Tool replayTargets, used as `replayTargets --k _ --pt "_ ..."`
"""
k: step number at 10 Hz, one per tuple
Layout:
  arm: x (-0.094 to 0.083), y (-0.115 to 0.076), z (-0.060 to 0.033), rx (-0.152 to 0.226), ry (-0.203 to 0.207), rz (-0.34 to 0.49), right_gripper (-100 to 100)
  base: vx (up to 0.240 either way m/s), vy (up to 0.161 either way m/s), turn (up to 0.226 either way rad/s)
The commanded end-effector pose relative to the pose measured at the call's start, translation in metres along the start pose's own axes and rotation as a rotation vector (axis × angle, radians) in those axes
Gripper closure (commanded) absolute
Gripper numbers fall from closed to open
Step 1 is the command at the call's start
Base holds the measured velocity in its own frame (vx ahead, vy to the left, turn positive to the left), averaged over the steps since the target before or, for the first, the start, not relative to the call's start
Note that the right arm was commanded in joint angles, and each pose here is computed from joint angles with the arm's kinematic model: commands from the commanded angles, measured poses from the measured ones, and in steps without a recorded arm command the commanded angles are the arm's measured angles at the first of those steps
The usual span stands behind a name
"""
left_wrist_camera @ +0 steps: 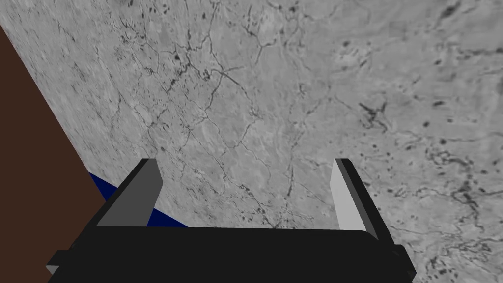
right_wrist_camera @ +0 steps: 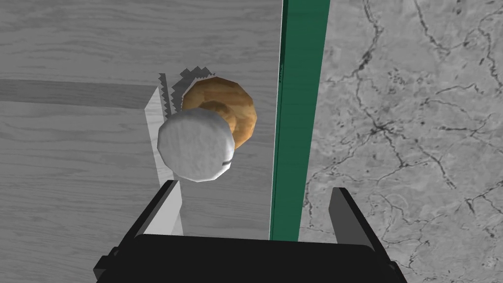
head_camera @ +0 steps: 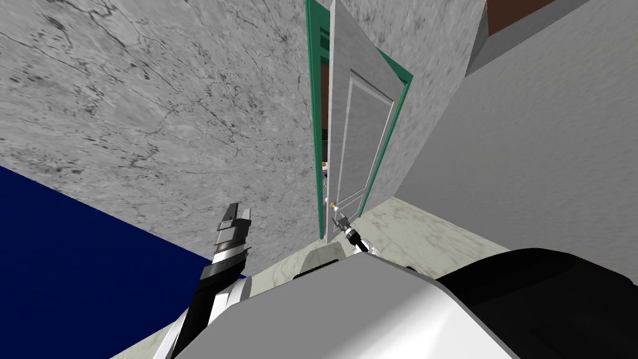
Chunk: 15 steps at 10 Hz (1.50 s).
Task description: Pull the door open
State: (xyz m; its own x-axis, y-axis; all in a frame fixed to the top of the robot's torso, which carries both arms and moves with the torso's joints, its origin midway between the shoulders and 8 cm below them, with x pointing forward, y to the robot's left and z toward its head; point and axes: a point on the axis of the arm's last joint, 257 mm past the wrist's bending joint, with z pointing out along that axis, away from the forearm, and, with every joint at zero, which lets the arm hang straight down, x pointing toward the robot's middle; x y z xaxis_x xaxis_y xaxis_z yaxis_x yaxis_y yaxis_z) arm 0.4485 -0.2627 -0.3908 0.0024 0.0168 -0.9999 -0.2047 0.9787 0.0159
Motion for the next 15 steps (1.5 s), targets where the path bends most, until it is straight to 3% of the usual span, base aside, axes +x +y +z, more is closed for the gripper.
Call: replayTargets --k 1,5,6,7,12,15 --pt "0.0 -0.01 -0.0004 0.022 0.001 -0.002 -100 0.093 -0.01 0.106" --pt "0.0 -0.029 -0.001 0.064 0.004 -0.005 -100 0.132 -0.034 0.049" --pt "0.001 -0.026 -0.0011 0.056 0.005 -0.003 -100 0.075 -0.029 0.01" --pt "0.001 -0.026 -0.0011 0.056 0.005 -0.003 100 -0.012 0.005 -0.005" --pt "0.001 -0.026 -0.0011 0.056 0.005 -0.003 100 -0.011 0.003 -0.001" --pt "-0.001 -0.035 -0.0039 0.082 -0.002 0.074 100 -0.053 -0.061 0.166"
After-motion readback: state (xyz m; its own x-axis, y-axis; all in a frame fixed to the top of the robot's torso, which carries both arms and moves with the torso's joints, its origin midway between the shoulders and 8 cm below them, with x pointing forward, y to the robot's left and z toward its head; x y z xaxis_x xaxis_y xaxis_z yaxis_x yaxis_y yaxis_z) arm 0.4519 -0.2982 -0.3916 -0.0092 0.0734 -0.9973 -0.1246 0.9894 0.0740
